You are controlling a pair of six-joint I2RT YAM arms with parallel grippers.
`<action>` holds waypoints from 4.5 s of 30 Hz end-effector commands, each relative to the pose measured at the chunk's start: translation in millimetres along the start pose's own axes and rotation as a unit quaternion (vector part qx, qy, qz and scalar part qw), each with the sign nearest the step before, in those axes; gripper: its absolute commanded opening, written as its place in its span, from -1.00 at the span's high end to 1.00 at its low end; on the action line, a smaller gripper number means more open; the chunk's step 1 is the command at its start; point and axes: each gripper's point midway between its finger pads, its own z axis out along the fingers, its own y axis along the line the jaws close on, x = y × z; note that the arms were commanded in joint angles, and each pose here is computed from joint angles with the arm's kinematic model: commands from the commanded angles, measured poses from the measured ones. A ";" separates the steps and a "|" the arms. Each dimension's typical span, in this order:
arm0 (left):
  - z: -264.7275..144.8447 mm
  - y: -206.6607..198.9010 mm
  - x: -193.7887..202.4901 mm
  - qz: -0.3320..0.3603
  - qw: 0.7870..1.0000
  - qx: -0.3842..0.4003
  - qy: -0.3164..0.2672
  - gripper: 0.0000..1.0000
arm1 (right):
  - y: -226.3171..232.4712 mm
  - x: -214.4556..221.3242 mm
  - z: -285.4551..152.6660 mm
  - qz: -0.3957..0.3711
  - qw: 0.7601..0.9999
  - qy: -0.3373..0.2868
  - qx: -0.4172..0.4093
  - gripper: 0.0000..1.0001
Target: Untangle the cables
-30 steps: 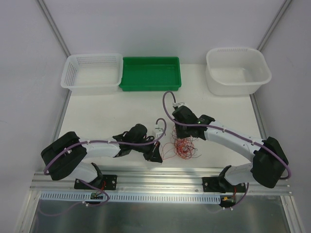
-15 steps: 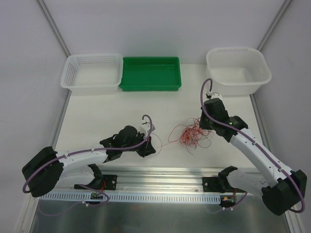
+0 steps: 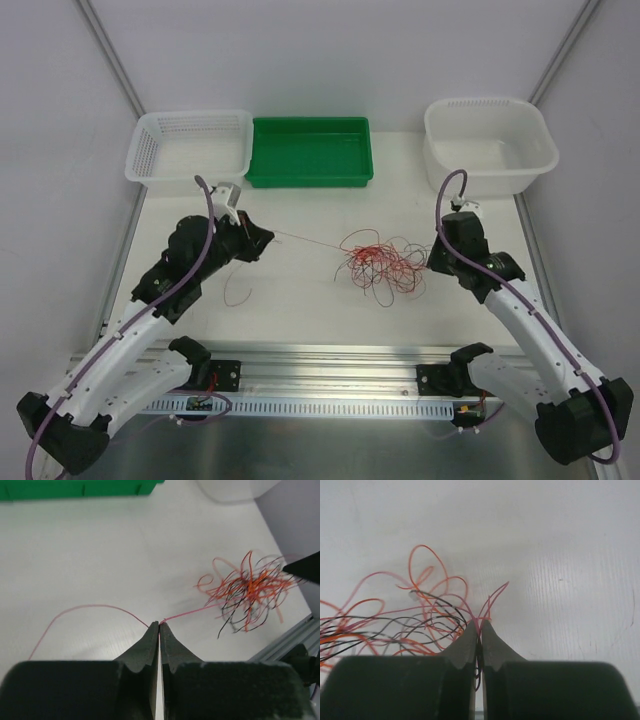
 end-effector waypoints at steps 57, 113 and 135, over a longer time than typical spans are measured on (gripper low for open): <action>17.3 18.6 -69.4 0.143 0.989 -0.018 0.015 1.00 | 272.1 67.6 122.6 -0.125 0.973 0.081 -0.178 -0.22; 0.2 184.3 -70.1 0.000 0.959 -0.280 0.047 1.00 | 65.3 -14.0 -20.9 -0.015 0.978 0.068 -0.198 0.90; -45.5 19.8 -297.9 -0.037 0.977 -0.055 -0.200 1.00 | 66.5 21.6 -45.4 -0.088 0.975 0.004 -0.203 -0.99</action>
